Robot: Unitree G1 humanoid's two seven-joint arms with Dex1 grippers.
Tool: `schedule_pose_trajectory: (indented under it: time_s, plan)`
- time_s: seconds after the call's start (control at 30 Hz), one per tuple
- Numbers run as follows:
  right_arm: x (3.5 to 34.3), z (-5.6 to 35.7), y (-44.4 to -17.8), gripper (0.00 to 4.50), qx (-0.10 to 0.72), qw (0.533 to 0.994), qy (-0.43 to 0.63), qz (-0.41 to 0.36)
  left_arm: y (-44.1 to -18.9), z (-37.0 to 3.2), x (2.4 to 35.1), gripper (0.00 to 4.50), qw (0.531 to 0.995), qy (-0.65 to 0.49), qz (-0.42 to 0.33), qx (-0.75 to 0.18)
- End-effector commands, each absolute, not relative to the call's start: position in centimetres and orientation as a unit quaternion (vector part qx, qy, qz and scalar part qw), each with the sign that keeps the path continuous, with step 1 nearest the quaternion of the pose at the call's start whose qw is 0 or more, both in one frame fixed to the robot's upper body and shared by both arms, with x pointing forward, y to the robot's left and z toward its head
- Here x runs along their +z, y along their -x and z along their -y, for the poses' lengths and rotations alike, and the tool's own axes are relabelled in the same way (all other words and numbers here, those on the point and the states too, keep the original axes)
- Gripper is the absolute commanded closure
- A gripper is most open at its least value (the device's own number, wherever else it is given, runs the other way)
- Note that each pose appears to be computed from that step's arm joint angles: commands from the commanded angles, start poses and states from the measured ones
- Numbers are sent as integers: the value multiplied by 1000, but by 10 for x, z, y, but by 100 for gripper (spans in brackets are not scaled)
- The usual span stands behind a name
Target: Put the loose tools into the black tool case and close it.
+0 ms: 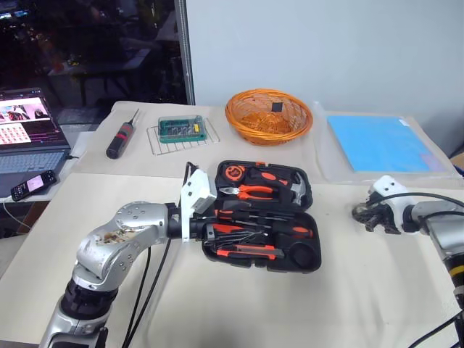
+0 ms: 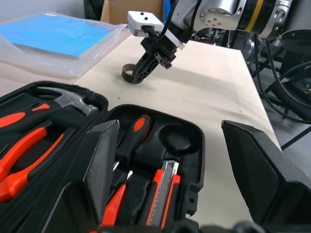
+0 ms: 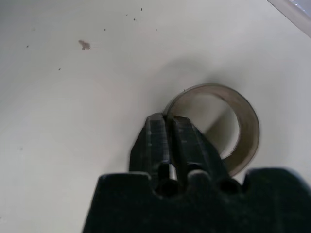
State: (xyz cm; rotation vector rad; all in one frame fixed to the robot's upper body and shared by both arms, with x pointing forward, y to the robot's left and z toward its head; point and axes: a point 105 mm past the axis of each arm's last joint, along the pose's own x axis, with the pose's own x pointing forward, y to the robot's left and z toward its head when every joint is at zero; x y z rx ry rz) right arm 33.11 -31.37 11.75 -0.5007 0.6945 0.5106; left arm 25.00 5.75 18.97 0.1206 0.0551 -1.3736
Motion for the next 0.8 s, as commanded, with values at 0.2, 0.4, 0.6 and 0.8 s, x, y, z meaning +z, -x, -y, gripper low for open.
schedule_pose_trajectory:
  time_s: [0.2,0.4,0.6,0.8]
  plan:
    - [193,240,-270,447,368,851,241,-285,-234,-76,193,89,749,-73,-26,-658]
    - [169,181,-248,447,409,830,256,-280,-225,-92,189,89,734,-79,-56,-673]
    - [143,147,-237,447,423,826,240,-285,-217,-105,189,89,717,-88,-79,-687]
    - [126,140,-229,447,423,817,240,-312,-218,-116,188,89,712,-101,-94,-689]
